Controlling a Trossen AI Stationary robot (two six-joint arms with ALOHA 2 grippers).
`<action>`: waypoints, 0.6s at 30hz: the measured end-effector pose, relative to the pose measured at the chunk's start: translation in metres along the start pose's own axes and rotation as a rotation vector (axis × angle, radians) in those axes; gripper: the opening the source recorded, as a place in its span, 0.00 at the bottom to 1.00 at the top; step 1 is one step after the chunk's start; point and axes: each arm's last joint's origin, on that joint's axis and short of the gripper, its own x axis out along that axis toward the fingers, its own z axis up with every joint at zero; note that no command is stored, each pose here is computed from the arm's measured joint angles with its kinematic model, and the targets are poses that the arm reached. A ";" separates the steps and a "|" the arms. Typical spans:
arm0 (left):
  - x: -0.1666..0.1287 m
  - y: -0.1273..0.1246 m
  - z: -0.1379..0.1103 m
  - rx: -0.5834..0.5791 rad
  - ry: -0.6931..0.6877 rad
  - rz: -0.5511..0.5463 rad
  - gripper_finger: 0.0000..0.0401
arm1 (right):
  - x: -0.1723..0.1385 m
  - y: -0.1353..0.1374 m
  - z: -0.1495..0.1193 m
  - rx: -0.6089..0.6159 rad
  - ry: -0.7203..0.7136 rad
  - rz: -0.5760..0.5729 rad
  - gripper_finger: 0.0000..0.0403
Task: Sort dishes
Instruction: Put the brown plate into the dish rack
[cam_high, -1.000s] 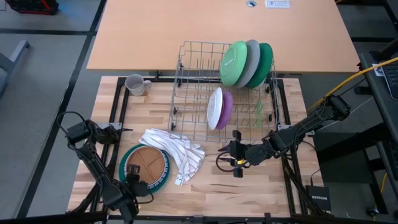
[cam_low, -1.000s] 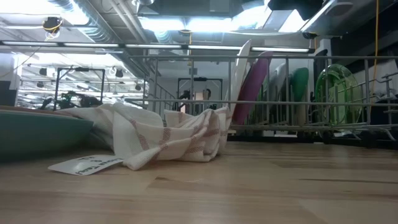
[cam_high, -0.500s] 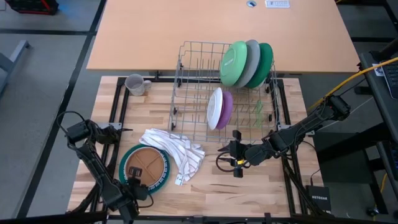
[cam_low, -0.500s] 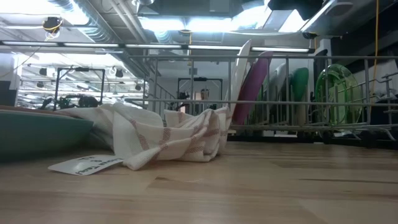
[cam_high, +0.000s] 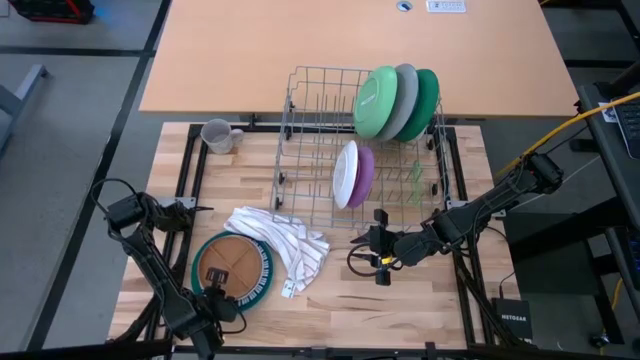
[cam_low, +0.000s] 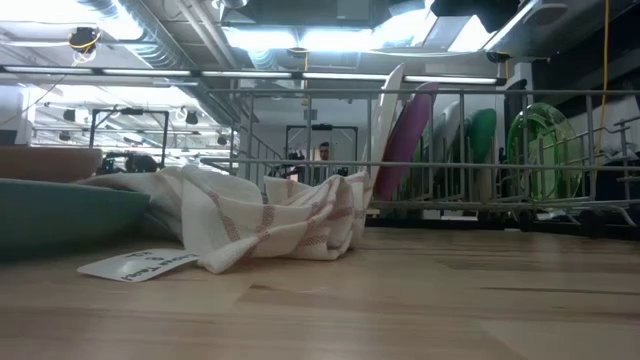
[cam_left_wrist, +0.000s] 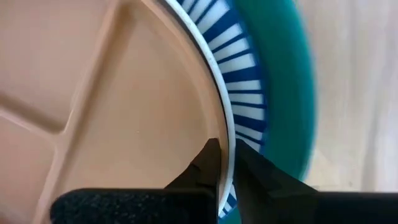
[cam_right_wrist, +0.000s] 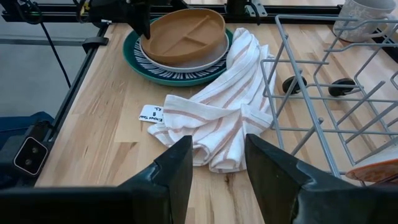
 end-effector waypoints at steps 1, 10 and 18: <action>-0.002 -0.001 0.001 0.007 -0.002 -0.009 0.04 | 0.000 0.000 0.000 0.000 0.000 0.000 0.37; -0.015 -0.002 0.012 0.011 -0.050 -0.040 0.02 | 0.002 0.001 0.001 0.009 -0.013 0.003 0.37; -0.013 0.005 0.018 0.050 -0.049 -0.029 0.02 | 0.037 0.022 0.004 -0.214 -0.165 0.100 0.37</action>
